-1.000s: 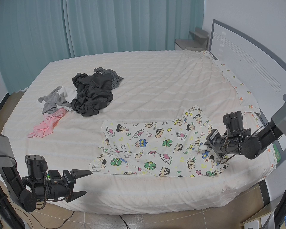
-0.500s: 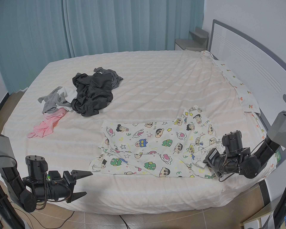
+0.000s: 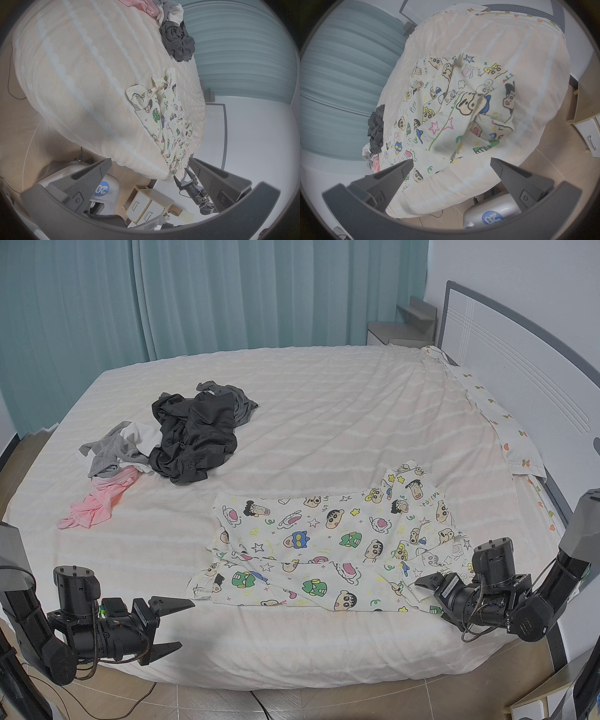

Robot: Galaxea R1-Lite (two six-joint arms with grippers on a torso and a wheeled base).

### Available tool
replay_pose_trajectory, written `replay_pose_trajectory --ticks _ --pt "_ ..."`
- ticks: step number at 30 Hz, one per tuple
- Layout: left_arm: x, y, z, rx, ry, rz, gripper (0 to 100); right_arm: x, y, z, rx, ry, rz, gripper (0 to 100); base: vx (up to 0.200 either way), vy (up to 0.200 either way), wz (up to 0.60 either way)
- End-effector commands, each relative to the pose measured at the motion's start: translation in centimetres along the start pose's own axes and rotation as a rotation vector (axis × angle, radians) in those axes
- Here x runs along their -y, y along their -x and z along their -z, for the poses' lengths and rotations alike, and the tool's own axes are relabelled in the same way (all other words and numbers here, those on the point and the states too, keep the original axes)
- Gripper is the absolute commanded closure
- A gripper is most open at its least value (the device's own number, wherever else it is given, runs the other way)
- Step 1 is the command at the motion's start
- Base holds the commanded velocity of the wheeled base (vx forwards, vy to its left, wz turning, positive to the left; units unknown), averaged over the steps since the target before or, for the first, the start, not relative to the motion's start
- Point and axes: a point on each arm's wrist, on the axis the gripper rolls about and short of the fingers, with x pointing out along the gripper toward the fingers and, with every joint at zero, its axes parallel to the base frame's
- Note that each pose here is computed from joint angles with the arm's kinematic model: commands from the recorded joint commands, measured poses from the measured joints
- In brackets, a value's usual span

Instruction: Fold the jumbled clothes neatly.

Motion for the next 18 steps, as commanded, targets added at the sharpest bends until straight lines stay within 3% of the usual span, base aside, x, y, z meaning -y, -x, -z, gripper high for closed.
replay_pose_trajectory --ticks 1,5,12,18 --pt "0.0 0.0 0.0 0.0 0.001 -0.001 0 0.9 2.0 -1.6 0.092 0.019 -0.036 0 0.0 0.0 0.0" --pt "0.0 -0.1 0.0 -0.002 -0.002 0.0 0 1.4 2.0 -3.2 0.17 0.049 -0.064 0 0.0 0.0 0.0" --pt "0.0 -0.1 0.0 -0.004 -0.002 -0.001 0 2.4 1.0 -4.4 0.204 0.087 -0.035 0 0.0 0.0 0.0" --pt "0.0 -0.2 0.2 -0.012 -0.005 -0.002 0 3.9 -1.0 -3.9 0.166 0.094 -0.037 0 0.0 0.0 0.0"
